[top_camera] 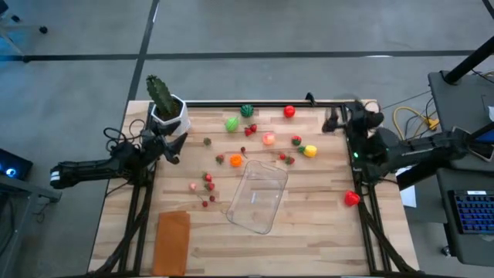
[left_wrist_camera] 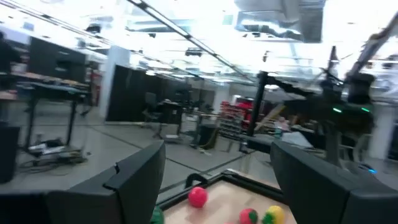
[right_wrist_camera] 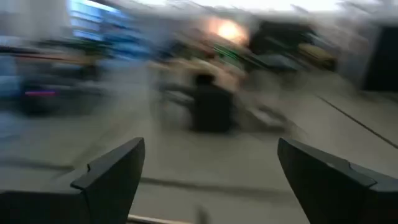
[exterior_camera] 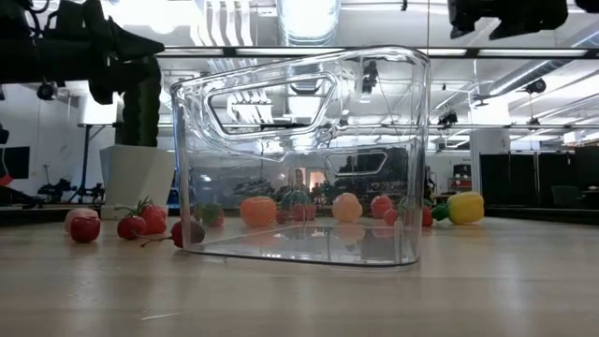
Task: Pick and placing Produce into tupperware
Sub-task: Put the red apple into the transparent bin
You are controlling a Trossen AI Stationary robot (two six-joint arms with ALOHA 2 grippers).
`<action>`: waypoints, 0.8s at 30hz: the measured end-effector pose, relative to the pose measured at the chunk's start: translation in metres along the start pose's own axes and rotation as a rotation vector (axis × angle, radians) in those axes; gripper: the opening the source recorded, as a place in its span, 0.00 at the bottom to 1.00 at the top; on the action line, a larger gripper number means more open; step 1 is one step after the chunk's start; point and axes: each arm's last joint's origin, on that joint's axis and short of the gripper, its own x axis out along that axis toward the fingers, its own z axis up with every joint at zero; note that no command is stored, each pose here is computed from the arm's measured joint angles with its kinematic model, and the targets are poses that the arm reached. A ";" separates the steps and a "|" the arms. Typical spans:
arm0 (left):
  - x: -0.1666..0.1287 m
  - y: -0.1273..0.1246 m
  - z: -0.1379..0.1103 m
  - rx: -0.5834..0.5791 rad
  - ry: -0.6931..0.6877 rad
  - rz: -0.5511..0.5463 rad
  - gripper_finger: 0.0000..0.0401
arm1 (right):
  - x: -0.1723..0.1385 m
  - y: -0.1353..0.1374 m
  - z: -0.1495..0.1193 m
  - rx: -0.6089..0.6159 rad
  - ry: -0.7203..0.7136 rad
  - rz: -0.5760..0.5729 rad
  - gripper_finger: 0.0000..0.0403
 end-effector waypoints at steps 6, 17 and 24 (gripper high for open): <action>-0.001 -0.003 -0.010 -0.114 0.109 -0.116 0.69 | 0.005 0.024 0.025 0.040 -0.007 -0.016 0.89; 0.001 -0.013 -0.024 -0.010 0.261 -0.419 0.69 | 0.010 0.063 0.033 -0.164 -0.024 0.013 0.89; 0.006 -0.011 -0.011 0.088 0.103 -0.283 0.69 | 0.026 0.070 0.030 -0.015 -0.129 0.222 0.89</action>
